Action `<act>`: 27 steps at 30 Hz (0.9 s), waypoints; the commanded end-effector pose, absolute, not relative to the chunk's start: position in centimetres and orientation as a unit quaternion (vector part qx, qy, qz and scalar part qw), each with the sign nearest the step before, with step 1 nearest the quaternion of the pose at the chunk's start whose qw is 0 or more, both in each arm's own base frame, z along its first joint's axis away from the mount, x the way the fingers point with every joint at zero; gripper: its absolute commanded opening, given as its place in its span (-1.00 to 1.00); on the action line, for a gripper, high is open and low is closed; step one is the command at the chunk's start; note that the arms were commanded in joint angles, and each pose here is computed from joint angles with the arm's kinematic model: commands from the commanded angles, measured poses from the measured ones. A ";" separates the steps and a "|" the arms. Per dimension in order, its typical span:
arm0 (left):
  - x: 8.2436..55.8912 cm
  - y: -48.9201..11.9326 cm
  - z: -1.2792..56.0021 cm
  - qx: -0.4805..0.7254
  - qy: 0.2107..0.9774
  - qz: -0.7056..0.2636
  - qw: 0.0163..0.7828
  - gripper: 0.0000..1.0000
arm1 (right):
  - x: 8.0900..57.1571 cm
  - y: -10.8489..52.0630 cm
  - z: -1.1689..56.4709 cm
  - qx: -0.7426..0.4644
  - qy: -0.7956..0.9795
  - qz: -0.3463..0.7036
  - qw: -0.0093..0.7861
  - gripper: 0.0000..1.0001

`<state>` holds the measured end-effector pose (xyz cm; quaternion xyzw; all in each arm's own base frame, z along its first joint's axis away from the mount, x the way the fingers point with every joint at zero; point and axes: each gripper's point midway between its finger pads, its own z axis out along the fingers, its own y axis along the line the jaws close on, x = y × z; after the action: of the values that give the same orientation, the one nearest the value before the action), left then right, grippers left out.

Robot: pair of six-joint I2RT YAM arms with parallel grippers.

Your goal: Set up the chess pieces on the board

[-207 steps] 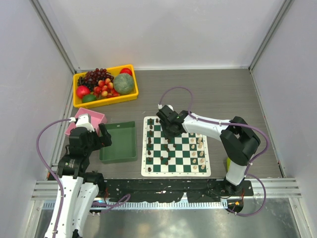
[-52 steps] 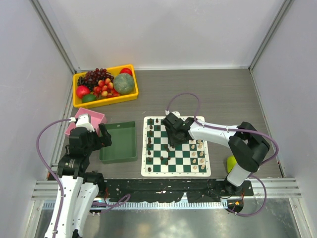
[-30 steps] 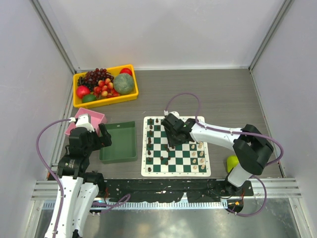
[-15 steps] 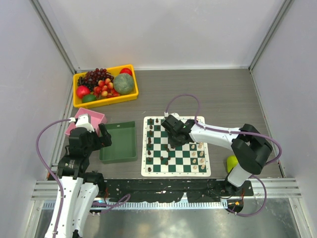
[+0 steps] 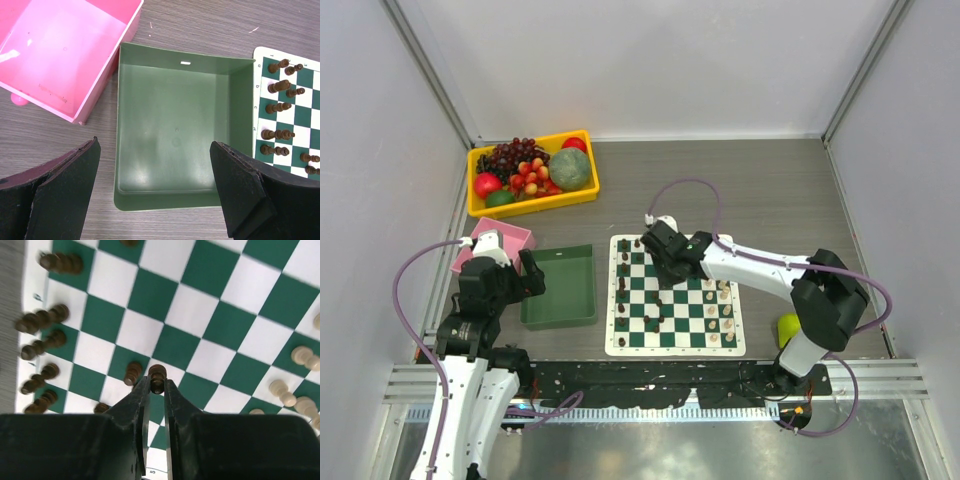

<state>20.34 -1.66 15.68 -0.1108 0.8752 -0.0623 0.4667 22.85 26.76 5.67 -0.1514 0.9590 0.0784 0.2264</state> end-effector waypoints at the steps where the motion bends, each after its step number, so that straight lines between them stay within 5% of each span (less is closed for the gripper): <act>1: 20.8 -1.8 16.6 -0.110 0.865 -0.070 0.484 0.98 | 26.3 29.4 9.7 -0.159 0.940 0.088 0.290 -0.67; 27: 20.9 -1.8 16.3 -0.111 0.869 -0.067 0.478 0.98 | 29.5 35.2 7.0 -0.178 0.940 0.111 0.268 -0.64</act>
<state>20.32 -1.65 15.71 -0.1109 0.8748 -0.0623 0.4675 28.29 33.61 5.70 -0.1741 0.9487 0.0957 0.2460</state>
